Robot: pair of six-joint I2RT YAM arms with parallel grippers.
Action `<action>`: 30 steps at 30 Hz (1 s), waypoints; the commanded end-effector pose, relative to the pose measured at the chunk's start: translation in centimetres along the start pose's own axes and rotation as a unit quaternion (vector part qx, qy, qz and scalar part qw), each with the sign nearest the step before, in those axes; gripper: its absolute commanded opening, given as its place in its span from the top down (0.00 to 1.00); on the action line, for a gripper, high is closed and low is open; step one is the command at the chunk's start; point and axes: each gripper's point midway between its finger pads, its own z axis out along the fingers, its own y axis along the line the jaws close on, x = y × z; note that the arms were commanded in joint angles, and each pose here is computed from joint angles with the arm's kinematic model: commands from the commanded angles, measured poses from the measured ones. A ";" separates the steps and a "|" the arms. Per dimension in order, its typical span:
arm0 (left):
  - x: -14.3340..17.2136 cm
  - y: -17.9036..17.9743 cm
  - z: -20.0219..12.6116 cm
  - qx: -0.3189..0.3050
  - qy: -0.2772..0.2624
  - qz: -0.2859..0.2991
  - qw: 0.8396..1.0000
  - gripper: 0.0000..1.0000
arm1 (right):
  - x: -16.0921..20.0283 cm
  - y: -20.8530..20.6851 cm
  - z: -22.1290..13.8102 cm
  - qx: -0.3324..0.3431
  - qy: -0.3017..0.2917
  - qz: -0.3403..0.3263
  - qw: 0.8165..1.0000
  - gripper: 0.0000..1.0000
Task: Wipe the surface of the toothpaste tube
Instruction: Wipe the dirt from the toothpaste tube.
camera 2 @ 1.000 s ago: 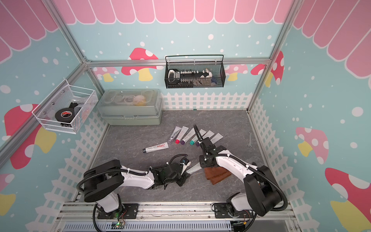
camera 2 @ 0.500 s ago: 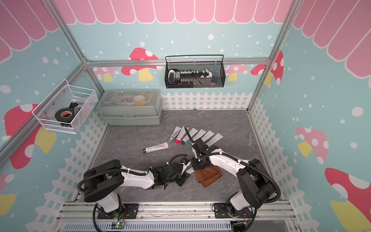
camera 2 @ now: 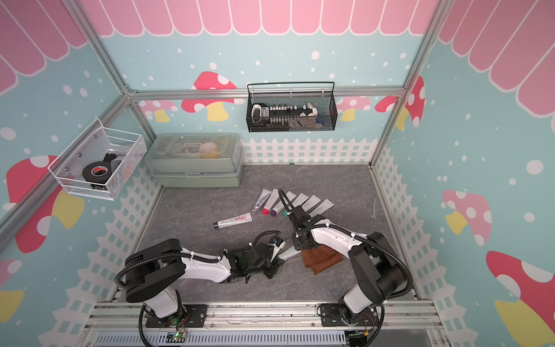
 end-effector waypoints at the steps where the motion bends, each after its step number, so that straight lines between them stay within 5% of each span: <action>1: 1.9 1.4 0.1 -0.023 0.026 -0.012 0.999 0.76 | 1.1 0.3 -2.1 -0.049 -0.001 0.007 0.999 0.89; 7: 1.8 1.3 0.1 -0.021 0.025 -0.012 0.999 0.76 | 1.0 5.7 -5.0 -0.212 -0.010 -0.001 0.977 0.88; 12: 1.7 1.4 0.2 -0.022 0.025 -0.013 0.999 0.76 | 2.5 8.1 -3.4 -0.246 0.024 -0.017 0.969 0.89; 17: 1.6 1.4 0.1 -0.021 0.025 -0.013 0.999 0.76 | 4.3 6.3 -0.2 -0.174 0.072 -0.023 0.982 0.89; 22: 1.6 1.5 0.0 -0.023 0.023 -0.013 0.999 0.76 | 4.8 0.0 1.7 0.012 0.085 -0.029 0.996 0.90; 30: 1.8 1.6 -0.2 -0.023 0.021 -0.016 0.999 0.76 | 3.9 -2.5 2.6 0.081 0.079 -0.013 0.993 0.90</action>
